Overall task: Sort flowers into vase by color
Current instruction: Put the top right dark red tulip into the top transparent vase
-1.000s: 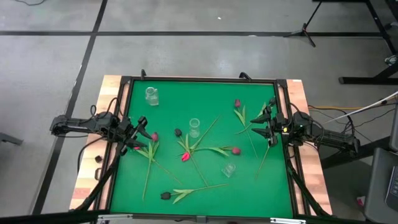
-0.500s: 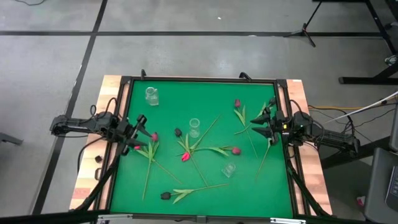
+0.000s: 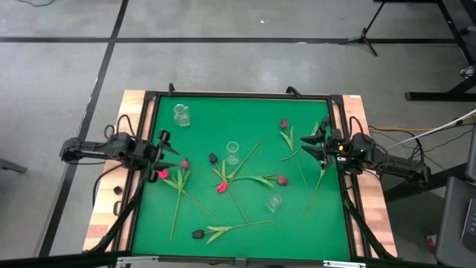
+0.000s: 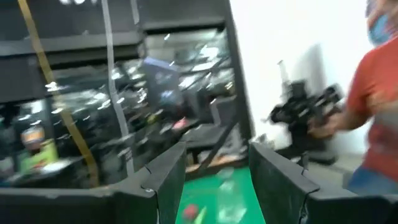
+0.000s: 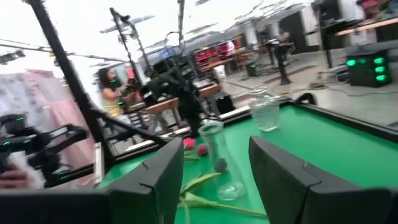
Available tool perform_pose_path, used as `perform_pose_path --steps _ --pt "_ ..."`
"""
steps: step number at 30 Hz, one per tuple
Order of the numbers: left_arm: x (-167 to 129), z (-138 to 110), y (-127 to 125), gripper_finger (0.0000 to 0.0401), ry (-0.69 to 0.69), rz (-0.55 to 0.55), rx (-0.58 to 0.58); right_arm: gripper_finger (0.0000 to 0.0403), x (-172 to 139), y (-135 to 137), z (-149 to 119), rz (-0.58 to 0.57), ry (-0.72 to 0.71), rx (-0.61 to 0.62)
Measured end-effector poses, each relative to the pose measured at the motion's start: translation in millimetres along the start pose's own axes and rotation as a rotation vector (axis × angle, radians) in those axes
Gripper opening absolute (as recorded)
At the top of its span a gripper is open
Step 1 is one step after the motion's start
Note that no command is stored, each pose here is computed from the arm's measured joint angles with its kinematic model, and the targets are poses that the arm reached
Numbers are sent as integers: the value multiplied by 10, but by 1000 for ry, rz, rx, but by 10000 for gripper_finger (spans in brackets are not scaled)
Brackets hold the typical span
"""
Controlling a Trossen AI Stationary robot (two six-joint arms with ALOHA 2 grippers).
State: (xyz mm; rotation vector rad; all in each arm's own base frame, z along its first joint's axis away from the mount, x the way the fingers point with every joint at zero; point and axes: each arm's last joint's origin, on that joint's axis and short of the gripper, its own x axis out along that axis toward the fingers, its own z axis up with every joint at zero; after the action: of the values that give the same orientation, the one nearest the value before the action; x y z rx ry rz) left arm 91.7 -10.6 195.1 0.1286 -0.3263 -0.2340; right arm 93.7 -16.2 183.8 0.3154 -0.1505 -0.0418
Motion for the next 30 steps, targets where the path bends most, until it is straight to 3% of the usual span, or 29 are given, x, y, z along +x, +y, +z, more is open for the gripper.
perform_pose_path --steps 9,17,22,25,30 --pt "-14 164 -5 172 -168 -61 -96 184 -2 -27 -9 -83 -3 -30" --pt "-19 177 -24 172 -174 -142 -236 184 -6 -56 -34 -157 13 -51" --pt "-20 182 -28 172 -177 -158 -236 184 -10 -76 -25 -227 -13 -26" --pt "-29 233 -1 172 -237 -79 -230 184 -19 -86 7 -298 -34 -26" --pt "-57 283 104 172 -325 269 -299 184 -57 -38 259 -472 -13 -45"
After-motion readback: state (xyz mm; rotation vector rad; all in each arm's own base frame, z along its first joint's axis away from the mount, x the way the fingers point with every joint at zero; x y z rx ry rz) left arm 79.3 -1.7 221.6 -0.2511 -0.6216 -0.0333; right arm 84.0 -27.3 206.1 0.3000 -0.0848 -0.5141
